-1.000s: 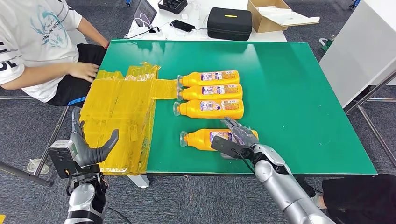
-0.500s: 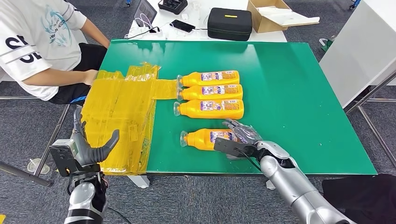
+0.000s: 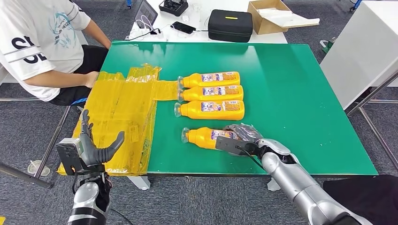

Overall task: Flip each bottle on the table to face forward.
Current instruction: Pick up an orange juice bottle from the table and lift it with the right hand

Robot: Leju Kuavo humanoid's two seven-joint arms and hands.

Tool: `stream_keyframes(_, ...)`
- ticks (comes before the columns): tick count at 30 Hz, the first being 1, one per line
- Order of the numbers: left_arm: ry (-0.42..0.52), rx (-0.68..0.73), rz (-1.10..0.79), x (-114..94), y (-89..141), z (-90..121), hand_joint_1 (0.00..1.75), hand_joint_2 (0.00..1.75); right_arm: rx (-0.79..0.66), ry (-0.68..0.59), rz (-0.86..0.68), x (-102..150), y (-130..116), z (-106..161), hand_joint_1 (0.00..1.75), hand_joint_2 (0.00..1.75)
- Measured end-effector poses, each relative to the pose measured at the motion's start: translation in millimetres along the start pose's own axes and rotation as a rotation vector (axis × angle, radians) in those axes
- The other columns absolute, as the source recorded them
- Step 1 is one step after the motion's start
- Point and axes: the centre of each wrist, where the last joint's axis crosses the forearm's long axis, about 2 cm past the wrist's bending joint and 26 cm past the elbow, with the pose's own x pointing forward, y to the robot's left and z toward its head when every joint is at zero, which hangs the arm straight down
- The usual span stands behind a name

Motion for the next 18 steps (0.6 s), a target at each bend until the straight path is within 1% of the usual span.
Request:
stream_keyframes(6,0.007,-0.004,0.006,-1.1,-0.5,1.4,0.0,1.75,-0.027,-0.026,-0.036,-1.1,4.9,1.5,1.75,1.75)
stream_keyframes(9,0.01,-0.005,0.01,-1.4,-0.6,2.6,0.0,1.75,-0.119,-0.077,-0.091,1.6,15.3,5.4,1.75,1.75)
stream_keyframes(12,0.017,0.004,0.024,-0.7,0.0,8.5,0.0,1.75,-0.324,-0.183,-0.184,20.8,39.8,16.0,1.75,1.75)
stream_keyframes(14,0.022,0.009,0.06,1.8,-1.7,11.0,0.0,1.75,-0.527,-0.288,-0.246,42.0,49.3,24.0,1.75,1.75)
stream_keyframes(16,0.026,0.007,0.109,5.0,-6.1,10.6,0.0,1.75,-0.736,-0.379,-0.29,60.0,45.2,29.8,1.75,1.75)
stream_keyframes(18,0.027,0.004,0.157,8.1,-10.8,9.7,0.0,1.75,-0.892,-0.431,-0.328,71.6,37.7,35.4,1.75,1.75)
